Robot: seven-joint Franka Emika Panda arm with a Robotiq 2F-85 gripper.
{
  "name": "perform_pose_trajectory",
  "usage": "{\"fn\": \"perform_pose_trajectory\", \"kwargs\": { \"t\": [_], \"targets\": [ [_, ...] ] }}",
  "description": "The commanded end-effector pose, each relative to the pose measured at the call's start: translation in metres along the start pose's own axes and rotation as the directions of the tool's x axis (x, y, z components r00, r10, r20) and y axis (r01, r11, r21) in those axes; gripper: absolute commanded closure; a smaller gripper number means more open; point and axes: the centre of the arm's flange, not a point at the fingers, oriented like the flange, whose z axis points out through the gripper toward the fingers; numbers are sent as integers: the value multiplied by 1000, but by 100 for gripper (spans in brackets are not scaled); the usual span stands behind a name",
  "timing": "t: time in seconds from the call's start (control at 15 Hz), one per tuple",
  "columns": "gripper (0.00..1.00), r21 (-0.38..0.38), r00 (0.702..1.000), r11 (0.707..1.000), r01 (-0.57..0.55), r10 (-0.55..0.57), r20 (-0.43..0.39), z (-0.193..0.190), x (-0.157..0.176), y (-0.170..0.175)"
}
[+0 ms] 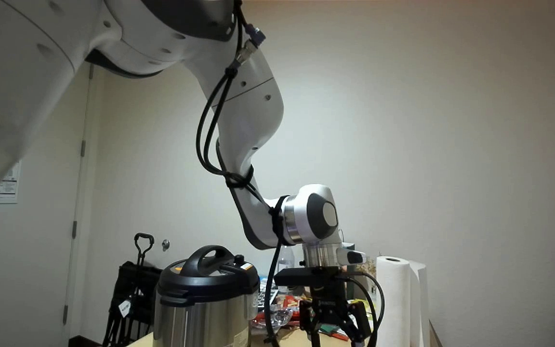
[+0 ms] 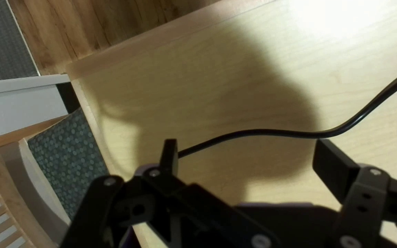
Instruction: Put the cable over the cooker.
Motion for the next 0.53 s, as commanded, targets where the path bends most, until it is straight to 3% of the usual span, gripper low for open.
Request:
{"fn": "perform_pose_trajectory", "kwargs": {
  "t": [0.0,0.07,0.2,0.47],
  "targets": [
    [0,0,1000,1000,0,0,-2,-1,0,0],
    [0,-1,1000,1000,0,0,-2,-1,1,0],
    [0,-1,987,990,-138,138,82,12,3,3],
    [0,-59,933,947,-317,322,163,59,0,23]
  ]
}}
